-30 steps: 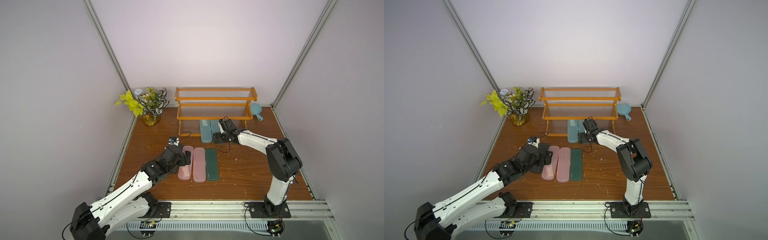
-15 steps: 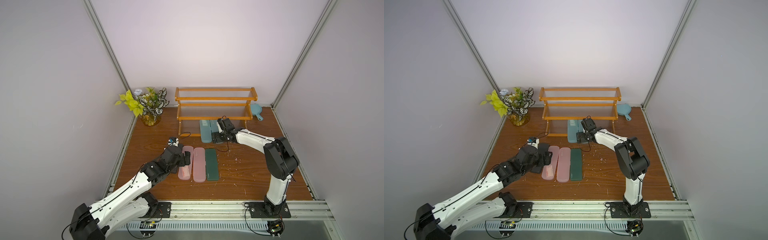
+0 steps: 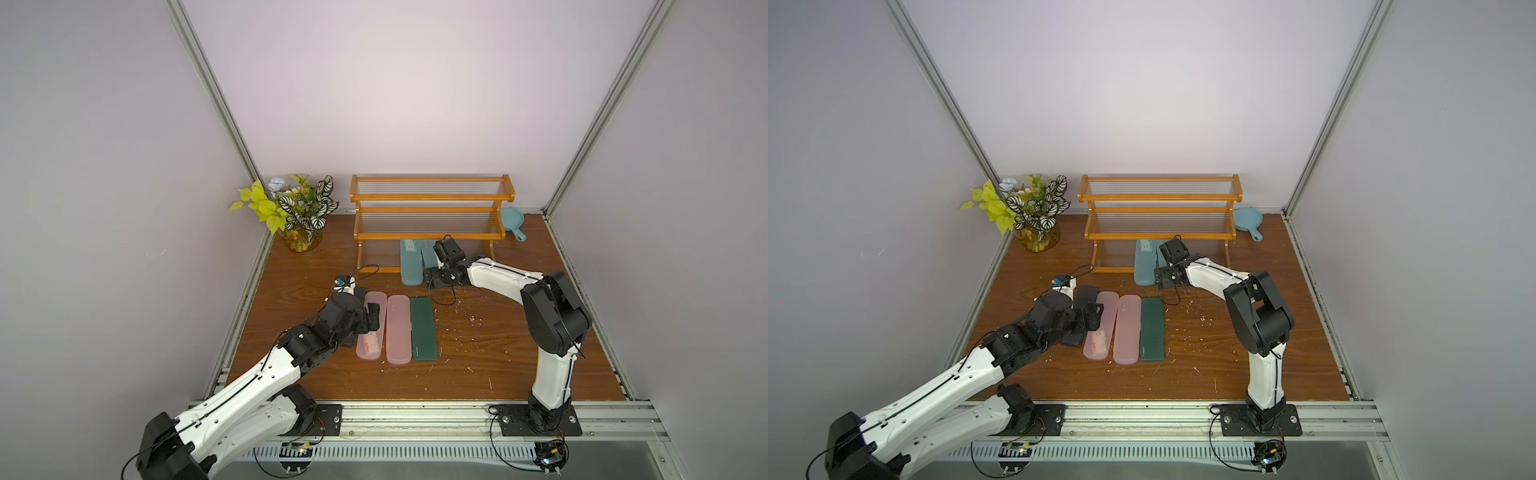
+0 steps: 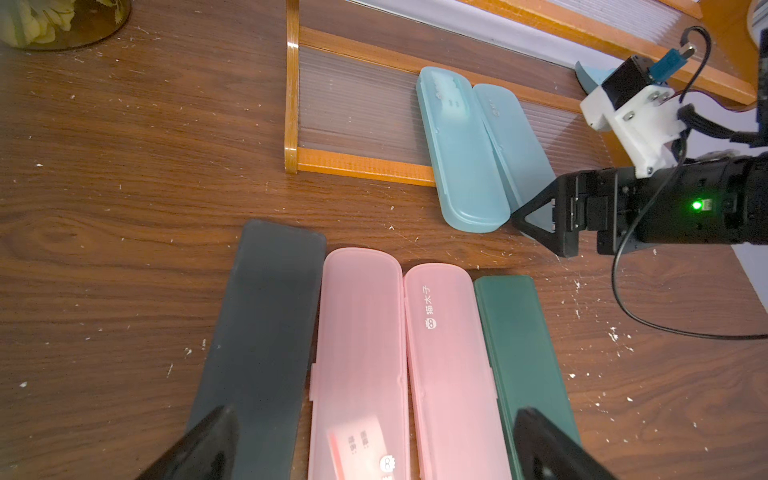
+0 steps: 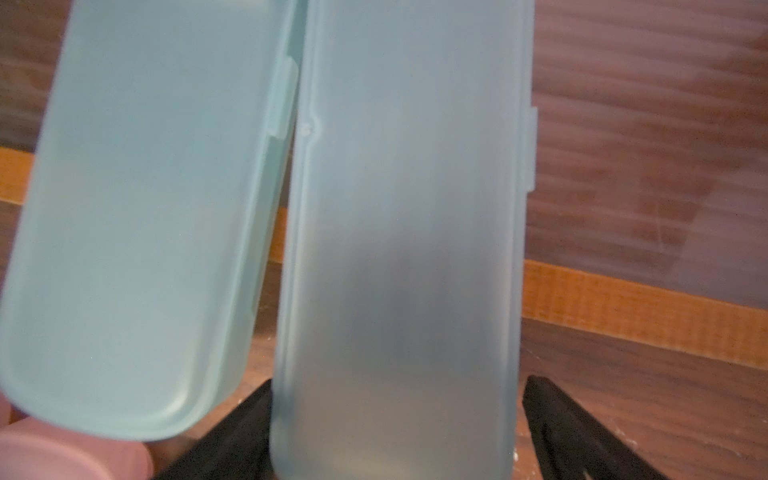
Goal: Remove the pencil cases from the shelf
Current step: Pick up the pencil case from the shelf.
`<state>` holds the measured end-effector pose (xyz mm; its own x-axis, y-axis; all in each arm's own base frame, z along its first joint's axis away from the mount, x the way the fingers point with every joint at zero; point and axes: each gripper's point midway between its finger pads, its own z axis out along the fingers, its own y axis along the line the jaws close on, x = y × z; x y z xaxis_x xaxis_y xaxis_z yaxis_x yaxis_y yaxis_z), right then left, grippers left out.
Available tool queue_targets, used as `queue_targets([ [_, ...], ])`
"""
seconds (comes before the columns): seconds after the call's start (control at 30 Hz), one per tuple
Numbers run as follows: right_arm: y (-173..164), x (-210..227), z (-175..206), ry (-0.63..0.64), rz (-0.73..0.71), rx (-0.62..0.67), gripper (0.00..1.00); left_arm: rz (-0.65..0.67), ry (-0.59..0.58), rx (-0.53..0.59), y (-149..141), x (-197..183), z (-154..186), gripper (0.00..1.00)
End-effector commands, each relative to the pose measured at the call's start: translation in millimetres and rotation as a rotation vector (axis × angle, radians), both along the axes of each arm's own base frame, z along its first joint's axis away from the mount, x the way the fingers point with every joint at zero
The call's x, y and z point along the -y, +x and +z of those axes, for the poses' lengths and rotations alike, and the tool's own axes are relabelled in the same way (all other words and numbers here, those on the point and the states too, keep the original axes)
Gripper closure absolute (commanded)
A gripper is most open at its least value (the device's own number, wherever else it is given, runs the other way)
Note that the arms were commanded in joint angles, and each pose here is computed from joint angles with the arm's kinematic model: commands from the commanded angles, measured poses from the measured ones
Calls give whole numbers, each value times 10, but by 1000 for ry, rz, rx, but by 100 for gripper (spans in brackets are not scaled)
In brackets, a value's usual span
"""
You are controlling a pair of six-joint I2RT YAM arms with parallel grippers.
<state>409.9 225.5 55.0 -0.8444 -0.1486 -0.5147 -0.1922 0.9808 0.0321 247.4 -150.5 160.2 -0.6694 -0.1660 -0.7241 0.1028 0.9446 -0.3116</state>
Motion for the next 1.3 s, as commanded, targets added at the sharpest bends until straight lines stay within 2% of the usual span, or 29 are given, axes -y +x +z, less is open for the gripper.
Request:
queue_targets([
  [0.0, 98, -41, 184, 8, -13, 41, 6, 5, 6, -10, -8, -37, -41, 3],
  [0.47, 283, -149, 176, -2, -3, 47, 7, 5, 13, -13, -3, -44, -35, 3],
  [0.67, 312, -127, 164, -23, -21, 39, 16, 3, 12, -15, 7, -28, -33, 3],
  [0.9, 280, -78, 169, -33, -37, 37, 23, -1, 12, -14, 21, -10, -27, 3],
  [1.27, 103, 26, 306, -10, -49, 57, 25, -5, 15, -4, 40, -3, -16, 3],
])
